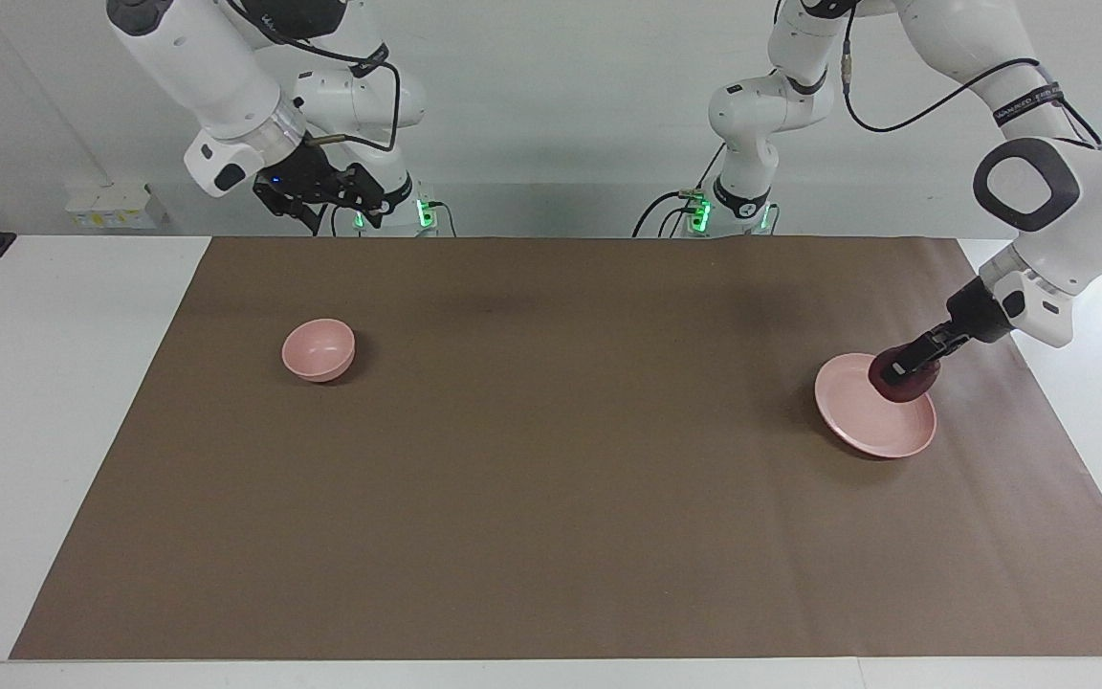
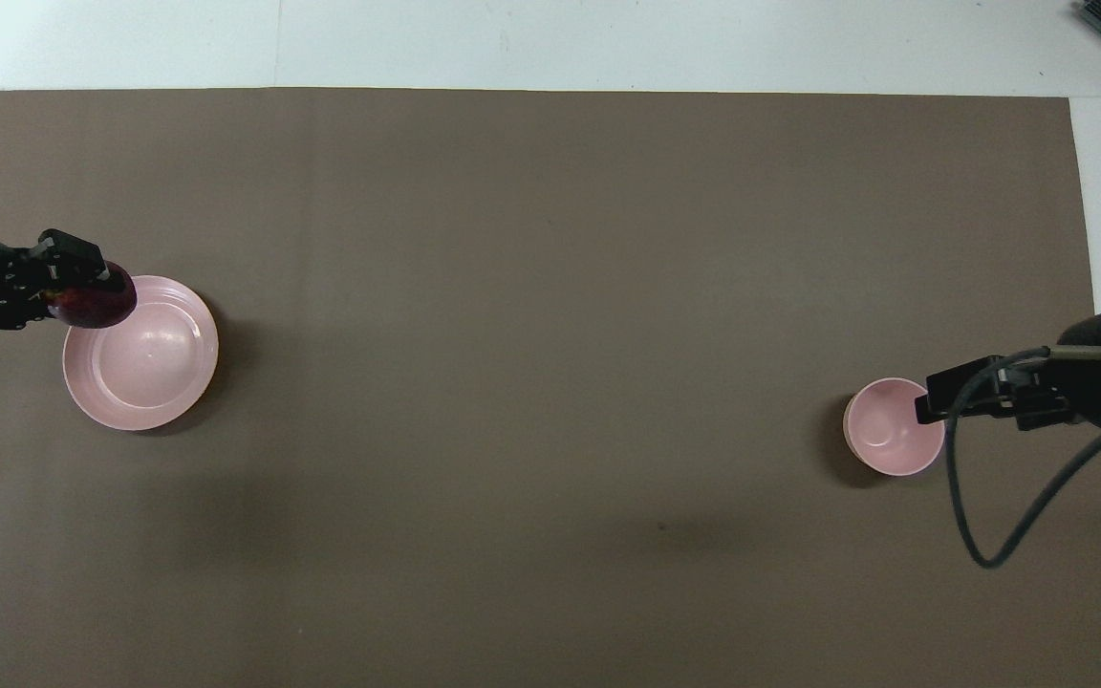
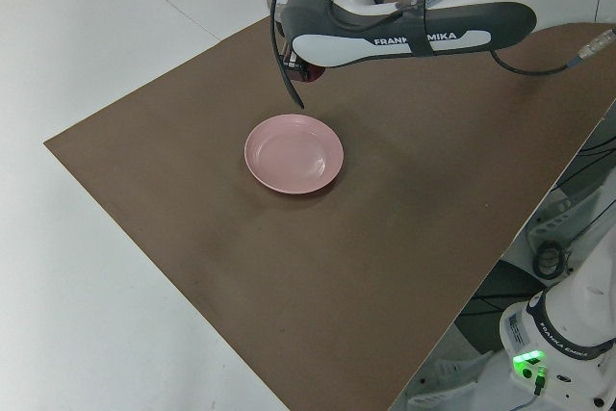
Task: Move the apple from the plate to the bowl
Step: 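Lift the apple with the left gripper while the right gripper approaches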
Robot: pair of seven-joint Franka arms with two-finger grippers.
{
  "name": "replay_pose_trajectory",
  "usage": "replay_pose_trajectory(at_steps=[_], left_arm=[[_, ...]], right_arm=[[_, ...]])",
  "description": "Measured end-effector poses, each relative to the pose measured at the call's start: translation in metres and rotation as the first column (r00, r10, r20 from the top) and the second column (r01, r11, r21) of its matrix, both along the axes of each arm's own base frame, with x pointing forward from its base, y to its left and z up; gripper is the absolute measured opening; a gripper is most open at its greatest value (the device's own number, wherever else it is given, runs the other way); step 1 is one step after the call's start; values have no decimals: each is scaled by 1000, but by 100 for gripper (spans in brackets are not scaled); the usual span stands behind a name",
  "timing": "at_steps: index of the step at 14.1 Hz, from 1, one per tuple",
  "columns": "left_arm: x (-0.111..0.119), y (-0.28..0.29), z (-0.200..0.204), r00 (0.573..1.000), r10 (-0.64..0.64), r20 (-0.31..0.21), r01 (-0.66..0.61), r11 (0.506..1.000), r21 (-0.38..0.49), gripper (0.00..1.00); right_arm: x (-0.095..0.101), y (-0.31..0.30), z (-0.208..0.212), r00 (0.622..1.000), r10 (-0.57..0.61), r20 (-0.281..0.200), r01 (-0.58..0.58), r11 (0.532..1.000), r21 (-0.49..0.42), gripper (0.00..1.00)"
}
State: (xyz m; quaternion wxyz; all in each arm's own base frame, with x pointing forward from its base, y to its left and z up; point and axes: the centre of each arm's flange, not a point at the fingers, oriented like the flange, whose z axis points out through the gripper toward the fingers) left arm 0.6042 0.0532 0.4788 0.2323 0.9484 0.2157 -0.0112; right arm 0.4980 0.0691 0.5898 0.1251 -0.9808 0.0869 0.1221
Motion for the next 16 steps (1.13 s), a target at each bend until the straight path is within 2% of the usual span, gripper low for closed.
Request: replay_pose_trajectory(at_steps=[4, 7, 10, 13, 16], left_arm=[[-14, -32, 48, 999, 5, 43, 3, 984, -179, 67], [-20, -60, 66, 998, -15, 58, 30, 964, -263, 67], [-23, -94, 69, 998, -37, 57, 54, 937, -345, 67], [-25, -117, 69, 999, -30, 44, 46, 896, -441, 67], [-29, -133, 67, 999, -15, 29, 28, 847, -531, 67]], right_arm=[[0, 43, -24, 975, -203, -94, 211, 974, 83, 100], [4, 67, -37, 905, -375, -199, 402, 908, 117, 100], [21, 88, -57, 790, -528, -311, 582, 806, 112, 100], [37, 114, -73, 648, -656, -388, 731, 679, 72, 100], [49, 138, -83, 531, -721, -445, 814, 580, 33, 100]])
